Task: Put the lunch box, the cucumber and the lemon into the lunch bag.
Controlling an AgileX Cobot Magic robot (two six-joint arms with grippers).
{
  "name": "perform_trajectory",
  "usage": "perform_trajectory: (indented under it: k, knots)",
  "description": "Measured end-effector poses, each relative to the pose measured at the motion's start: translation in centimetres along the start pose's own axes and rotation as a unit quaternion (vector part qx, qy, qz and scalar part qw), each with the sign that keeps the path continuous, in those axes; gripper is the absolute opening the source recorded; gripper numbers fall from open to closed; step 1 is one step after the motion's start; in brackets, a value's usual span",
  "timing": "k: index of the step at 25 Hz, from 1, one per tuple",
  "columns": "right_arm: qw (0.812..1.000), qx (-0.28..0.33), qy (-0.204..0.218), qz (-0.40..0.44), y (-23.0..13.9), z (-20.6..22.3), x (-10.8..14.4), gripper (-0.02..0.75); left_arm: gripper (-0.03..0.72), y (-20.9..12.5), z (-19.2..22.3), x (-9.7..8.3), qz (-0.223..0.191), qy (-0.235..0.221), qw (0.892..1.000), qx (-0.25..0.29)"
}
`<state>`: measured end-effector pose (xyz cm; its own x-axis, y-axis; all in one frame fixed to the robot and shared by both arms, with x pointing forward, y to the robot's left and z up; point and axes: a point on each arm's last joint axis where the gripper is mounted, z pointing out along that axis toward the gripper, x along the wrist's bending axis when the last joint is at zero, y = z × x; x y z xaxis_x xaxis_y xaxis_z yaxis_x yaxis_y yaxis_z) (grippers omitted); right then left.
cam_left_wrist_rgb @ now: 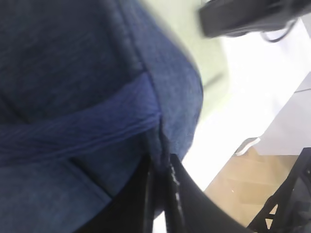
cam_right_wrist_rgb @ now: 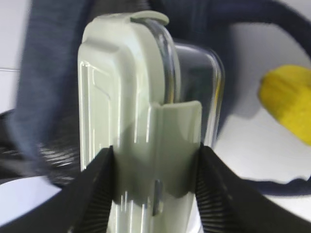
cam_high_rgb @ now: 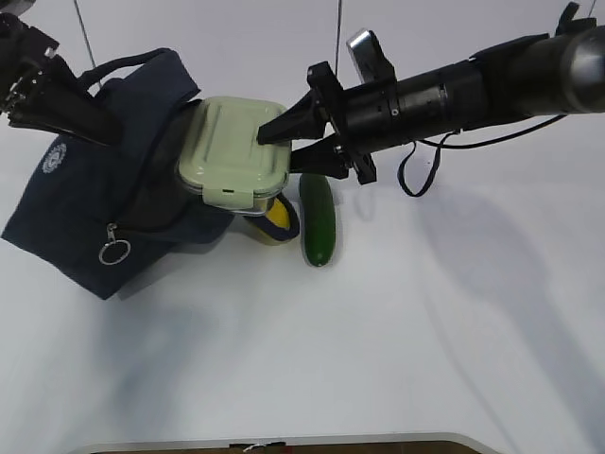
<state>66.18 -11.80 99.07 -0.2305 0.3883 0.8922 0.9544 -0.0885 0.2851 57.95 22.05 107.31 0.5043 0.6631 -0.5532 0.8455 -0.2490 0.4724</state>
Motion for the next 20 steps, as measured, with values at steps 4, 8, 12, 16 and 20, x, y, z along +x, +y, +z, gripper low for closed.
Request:
perform_trajectory:
  k: [4,8,12,16,20]
  knots:
    - [1.000,-0.005,-0.011,0.004,0.1,0.3,-0.7,0.374,-0.008,0.0,-0.3,-0.4,0.008,0.000,1.000,-0.003]
    - [1.000,-0.010,-0.007,0.007,0.2,0.3,-0.6,0.374,-0.008,0.1,-0.3,-0.5,0.012,-0.009,1.000,-0.010]
    - [1.000,-0.007,0.011,0.009,0.1,0.6,0.1,0.374,-0.008,0.3,-0.2,-0.6,0.023,-0.025,0.999,-0.021]
    - [1.000,0.004,0.026,-0.013,0.1,1.4,1.6,0.374,-0.008,0.6,0.8,-1.1,0.052,-0.046,0.997,-0.023]
    - [0.999,0.004,0.027,-0.031,0.3,1.6,2.4,0.374,-0.008,0.8,1.2,-1.8,0.076,-0.064,0.994,-0.033]
